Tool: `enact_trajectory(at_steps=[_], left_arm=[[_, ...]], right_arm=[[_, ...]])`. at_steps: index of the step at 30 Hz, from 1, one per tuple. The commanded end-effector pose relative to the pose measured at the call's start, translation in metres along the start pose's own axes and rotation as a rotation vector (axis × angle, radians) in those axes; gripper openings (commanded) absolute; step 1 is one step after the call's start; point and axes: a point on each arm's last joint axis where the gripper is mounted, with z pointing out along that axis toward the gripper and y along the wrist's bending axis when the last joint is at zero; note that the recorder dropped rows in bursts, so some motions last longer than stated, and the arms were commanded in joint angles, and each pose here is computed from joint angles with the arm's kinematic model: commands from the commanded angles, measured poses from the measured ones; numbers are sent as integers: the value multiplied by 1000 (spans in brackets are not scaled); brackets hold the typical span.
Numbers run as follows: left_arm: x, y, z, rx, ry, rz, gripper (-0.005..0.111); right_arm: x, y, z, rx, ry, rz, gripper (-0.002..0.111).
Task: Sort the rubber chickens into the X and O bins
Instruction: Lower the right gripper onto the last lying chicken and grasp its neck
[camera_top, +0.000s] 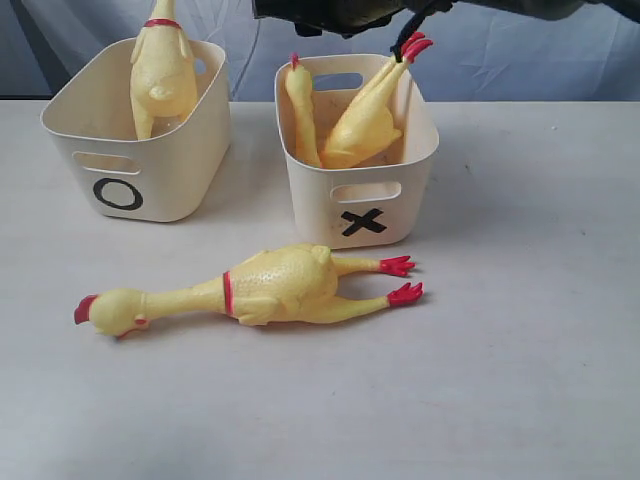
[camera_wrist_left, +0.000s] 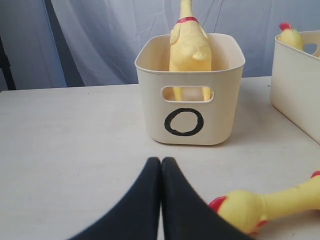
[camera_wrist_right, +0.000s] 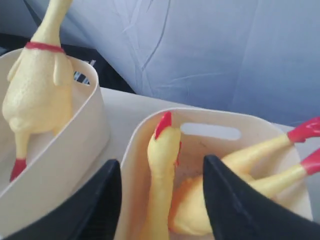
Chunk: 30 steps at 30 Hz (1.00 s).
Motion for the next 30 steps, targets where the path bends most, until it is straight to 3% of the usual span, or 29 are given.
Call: enact_trajectory(at_steps=[1,8,11,16,23,30], left_arm=[[-3,-1,-1,11,-18,0,0],[-3,-1,-1,11,-18,0,0],[-3,-1,-1,11,-18,0,0],[-3,-1,-1,11,-18,0,0],[-3,-1,-1,11,-18,0,0],[-3,-1,-1,11,-18,0,0]], right_arm=[[5,2,-20,-74,151,-143,48],[40,43,-47,-682,461,-423,48],[47,56,-57,-786,500,-499,48],[62,74,-60,-804,551,-662,48],[94,92,-41,-672,646,-960,48],[115,115,-20,-616,603,-1104,51]])
